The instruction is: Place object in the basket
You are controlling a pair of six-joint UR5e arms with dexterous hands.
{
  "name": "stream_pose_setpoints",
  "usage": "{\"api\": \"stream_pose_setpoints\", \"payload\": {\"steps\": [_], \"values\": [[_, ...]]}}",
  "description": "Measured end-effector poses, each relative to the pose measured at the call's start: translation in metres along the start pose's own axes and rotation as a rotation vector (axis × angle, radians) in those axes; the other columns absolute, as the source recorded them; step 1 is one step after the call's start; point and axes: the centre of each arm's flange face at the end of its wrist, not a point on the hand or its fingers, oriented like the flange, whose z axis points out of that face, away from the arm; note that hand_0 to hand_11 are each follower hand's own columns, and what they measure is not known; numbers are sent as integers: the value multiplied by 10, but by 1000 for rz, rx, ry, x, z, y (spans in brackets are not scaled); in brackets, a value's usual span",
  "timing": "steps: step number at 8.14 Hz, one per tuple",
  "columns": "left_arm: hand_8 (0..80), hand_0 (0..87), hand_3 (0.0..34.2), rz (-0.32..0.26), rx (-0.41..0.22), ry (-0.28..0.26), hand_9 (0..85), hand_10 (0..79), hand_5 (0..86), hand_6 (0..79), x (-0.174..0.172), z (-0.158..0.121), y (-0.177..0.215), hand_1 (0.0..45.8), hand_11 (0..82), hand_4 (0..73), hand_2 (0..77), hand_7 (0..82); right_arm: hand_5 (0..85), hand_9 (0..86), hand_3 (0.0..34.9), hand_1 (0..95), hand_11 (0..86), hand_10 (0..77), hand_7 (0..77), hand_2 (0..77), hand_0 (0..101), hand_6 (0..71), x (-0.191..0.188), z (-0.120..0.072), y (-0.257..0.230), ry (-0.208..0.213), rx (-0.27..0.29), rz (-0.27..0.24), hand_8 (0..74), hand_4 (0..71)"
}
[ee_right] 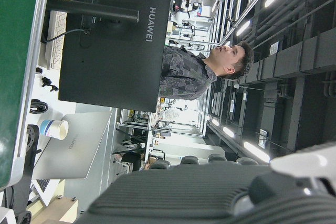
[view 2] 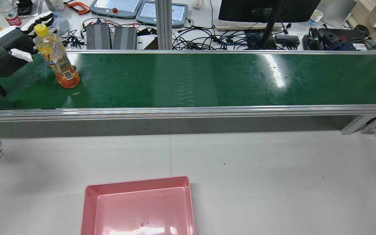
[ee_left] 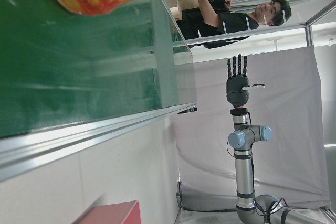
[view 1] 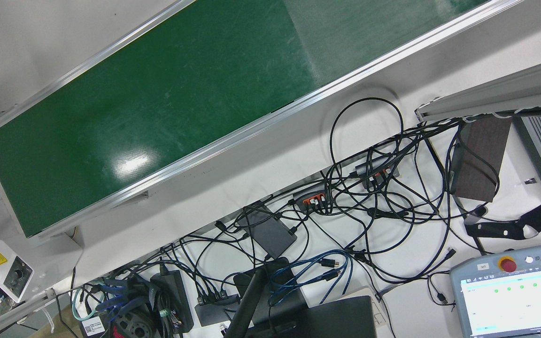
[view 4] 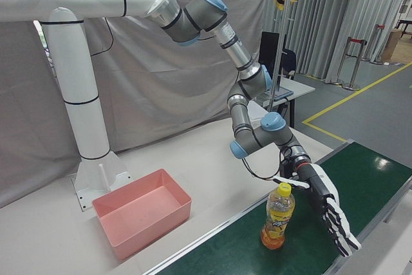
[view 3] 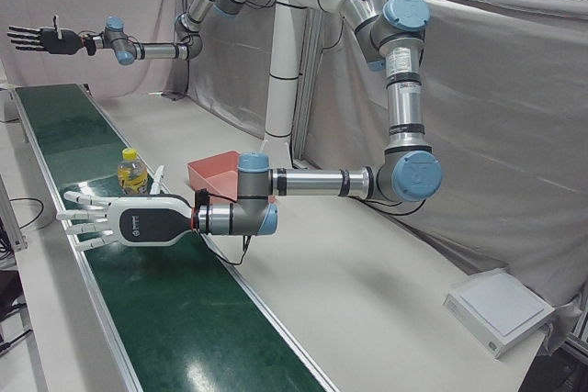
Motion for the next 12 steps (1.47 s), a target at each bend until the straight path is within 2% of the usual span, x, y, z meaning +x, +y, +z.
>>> {"api": "stream_pose_setpoints", "payload": {"steps": [5, 6, 7, 8, 9, 10, 11, 12], "values": [[60, 466, 150, -1, -6, -4, 22, 16, 142, 0, -1, -11, -3, 11, 38, 11, 0, 16, 0, 0, 3, 0, 0, 0, 5, 5, 3, 0, 0, 0, 0, 0, 0, 1, 0, 0], [76, 466, 132, -2, -12, -1, 49, 33, 164, 0, 1, -12, -1, 5, 60, 5, 0, 27, 0, 0, 2, 0, 0, 0, 5, 5, 3, 0, 0, 0, 0, 0, 0, 1, 0, 0], [115, 466, 111, -1, -7, -1, 104, 33, 164, 0, 3, -14, 2, 38, 60, 5, 0, 49, 0, 0, 3, 0, 0, 0, 5, 5, 3, 0, 0, 0, 0, 0, 0, 1, 0, 0], [115, 466, 111, 0, 1, -3, 104, 71, 235, 0, 4, -17, 2, 38, 120, 5, 0, 49, 0, 0, 2, 0, 0, 0, 5, 5, 3, 0, 0, 0, 0, 0, 0, 1, 0, 0], [136, 495, 87, 1, 5, -4, 229, 229, 289, 11, 5, -19, 2, 60, 289, 60, 0, 131, 0, 0, 2, 0, 0, 0, 5, 5, 3, 0, 0, 0, 0, 0, 0, 1, 0, 0], [551, 488, 31, 1, 7, -5, 584, 589, 447, 387, 5, -20, 2, 16, 545, 556, 360, 529, 0, 0, 3, 0, 0, 0, 5, 5, 3, 0, 0, 0, 0, 0, 0, 0, 0, 0], [638, 475, 14, 0, 5, -5, 600, 633, 453, 567, 6, -19, 4, 0, 556, 584, 415, 605, 0, 0, 2, 0, 0, 0, 5, 5, 3, 0, 0, 0, 0, 0, 0, 0, 0, 0], [638, 474, 5, 0, 1, -4, 600, 633, 453, 605, 8, -18, 11, 0, 556, 584, 447, 600, 0, 0, 2, 0, 0, 0, 5, 5, 3, 0, 0, 0, 0, 0, 0, 0, 0, 0]]}}
